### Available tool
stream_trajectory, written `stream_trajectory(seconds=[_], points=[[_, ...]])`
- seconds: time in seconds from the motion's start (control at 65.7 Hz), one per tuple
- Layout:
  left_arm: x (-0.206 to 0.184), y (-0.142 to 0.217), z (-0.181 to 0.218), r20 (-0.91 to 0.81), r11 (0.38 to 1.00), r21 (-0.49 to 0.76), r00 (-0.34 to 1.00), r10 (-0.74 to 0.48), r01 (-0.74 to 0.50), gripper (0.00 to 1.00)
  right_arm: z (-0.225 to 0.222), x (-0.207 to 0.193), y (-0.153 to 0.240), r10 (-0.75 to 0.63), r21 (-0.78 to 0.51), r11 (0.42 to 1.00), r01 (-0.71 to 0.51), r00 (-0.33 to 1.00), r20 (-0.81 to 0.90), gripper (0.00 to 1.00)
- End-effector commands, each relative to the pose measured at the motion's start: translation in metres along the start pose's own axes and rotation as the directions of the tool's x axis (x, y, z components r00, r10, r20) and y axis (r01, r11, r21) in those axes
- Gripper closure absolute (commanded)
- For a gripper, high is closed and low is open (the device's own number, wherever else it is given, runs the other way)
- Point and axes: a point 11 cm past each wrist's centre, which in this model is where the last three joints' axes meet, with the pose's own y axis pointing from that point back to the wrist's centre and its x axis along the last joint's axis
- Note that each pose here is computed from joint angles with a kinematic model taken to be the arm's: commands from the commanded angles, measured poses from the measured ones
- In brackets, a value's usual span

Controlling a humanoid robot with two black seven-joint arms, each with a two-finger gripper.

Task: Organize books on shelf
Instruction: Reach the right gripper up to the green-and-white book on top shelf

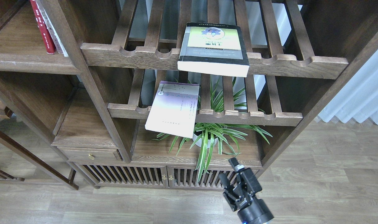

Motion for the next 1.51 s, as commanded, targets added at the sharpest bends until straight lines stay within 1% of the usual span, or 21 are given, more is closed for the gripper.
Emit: stream_trajectory(seconds=[0.0,0.03,0.183,0.441,0.578,0.73,0.761,0.973,1.202,1.491], points=[[0.006,0.004,0.0,-0.003,1.0,0.0,1.0,0.019,-0.019,0.04,0.0,-0.025,-0.012,-0.081,-0.013,0.997,0.081,0.997,-0.013,0.01],[0.01,0.009,-0.003,-0.005,0.999,0.007,0.999,0.036,-0.036,0.04,-0.007,-0.042,-0.021,-0.134,-0.017,0.991,0.133,0.99,-0.04,0.01],[0.017,0.016,-0.006,-0.008,0.998,0.015,0.998,0.063,-0.062,0.04,-0.008,-0.074,-0.041,-0.24,-0.065,0.97,0.234,0.966,-0.1,0.01],[0.025,0.019,-0.003,-0.009,0.996,0.005,0.996,0.087,-0.087,0.04,0.025,-0.094,-0.066,-0.345,-0.15,0.934,0.323,0.926,-0.152,0.02],[0.028,0.021,-0.003,-0.01,0.995,0.005,0.995,0.098,-0.098,0.04,0.031,-0.101,-0.074,-0.378,-0.204,0.919,0.337,0.901,-0.211,0.02],[0.028,0.021,-0.002,-0.011,0.995,0.003,0.995,0.098,-0.098,0.04,0.037,-0.119,-0.09,-0.445,-0.265,0.886,0.382,0.861,-0.248,0.02],[0.028,0.021,-0.001,-0.009,0.995,-0.001,0.995,0.098,-0.098,0.04,0.038,-0.128,-0.097,-0.473,-0.28,0.871,0.404,0.843,-0.255,0.02],[0.028,0.021,0.001,-0.009,0.995,-0.008,0.995,0.098,-0.098,0.04,0.038,-0.139,-0.114,-0.469,-0.293,0.874,0.389,0.832,-0.296,0.02],[0.028,0.021,0.002,-0.008,0.995,-0.01,0.995,0.097,-0.097,0.04,0.032,-0.145,-0.131,-0.427,-0.278,0.897,0.344,0.839,-0.337,0.01],[0.028,0.022,0.011,-0.003,0.994,-0.036,0.995,0.099,-0.099,0.03,0.033,-0.163,-0.149,-0.439,-0.294,0.891,0.346,0.821,-0.365,0.01]])
